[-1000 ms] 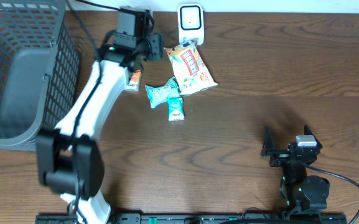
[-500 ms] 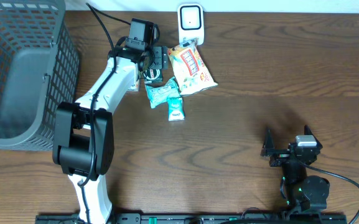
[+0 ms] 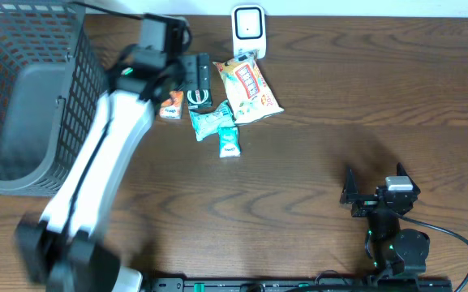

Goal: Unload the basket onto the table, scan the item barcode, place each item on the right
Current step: 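Lift the green tin to the scanner and release it beside the orange box, then retract the left gripper to the basket edge and hold it there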

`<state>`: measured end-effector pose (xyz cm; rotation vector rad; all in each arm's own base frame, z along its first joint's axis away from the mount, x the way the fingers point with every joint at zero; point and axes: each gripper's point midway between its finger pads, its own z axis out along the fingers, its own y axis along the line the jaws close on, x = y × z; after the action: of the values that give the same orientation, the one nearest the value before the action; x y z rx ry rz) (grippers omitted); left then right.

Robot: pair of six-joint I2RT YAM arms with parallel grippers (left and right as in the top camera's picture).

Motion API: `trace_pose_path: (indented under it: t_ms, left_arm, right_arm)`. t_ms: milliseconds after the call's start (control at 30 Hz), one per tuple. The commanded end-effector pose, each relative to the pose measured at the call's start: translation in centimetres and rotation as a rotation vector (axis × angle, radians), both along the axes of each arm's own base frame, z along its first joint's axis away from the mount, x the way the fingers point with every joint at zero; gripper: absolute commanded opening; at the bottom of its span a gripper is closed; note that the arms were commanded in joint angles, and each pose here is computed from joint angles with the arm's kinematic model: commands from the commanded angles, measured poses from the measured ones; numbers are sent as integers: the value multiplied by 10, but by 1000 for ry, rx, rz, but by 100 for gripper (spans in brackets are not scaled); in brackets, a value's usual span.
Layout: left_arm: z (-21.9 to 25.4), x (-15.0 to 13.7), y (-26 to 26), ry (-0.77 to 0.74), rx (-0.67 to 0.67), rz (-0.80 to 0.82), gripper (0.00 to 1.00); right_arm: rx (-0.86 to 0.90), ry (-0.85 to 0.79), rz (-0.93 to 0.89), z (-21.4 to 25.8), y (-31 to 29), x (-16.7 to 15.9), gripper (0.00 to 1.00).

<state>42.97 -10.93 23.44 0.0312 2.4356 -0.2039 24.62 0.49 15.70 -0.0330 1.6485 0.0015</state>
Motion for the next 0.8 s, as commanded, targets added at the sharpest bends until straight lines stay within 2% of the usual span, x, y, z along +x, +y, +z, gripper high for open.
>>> trace_pose_path:
  t_ms: [0,67,200,433,567,767]
  left_arm:
    - [29,-40,13,8,15,3,98]
    - [35,-65,26,44,46,26,98]
    - [48,-97,52,60,78,98,98]
    - [86,-117,101,-43,-38,336,98]
    - [95,-129,110,-70,-44,361,97]
    - [89,-139,110,-29,-34,361,98]
  right_arm:
    - [-12,-2,3,-1,1,0,99]
    - [-12,-2,3,-1,1,0,99]
    - [-12,-2,3,-1,1,0,99]
    - [-12,-2,3,-1,1,0,99]
    - [-12,-2,3,-1,1,0,99]
    - [-12,-1,3,-1,1,0,99]
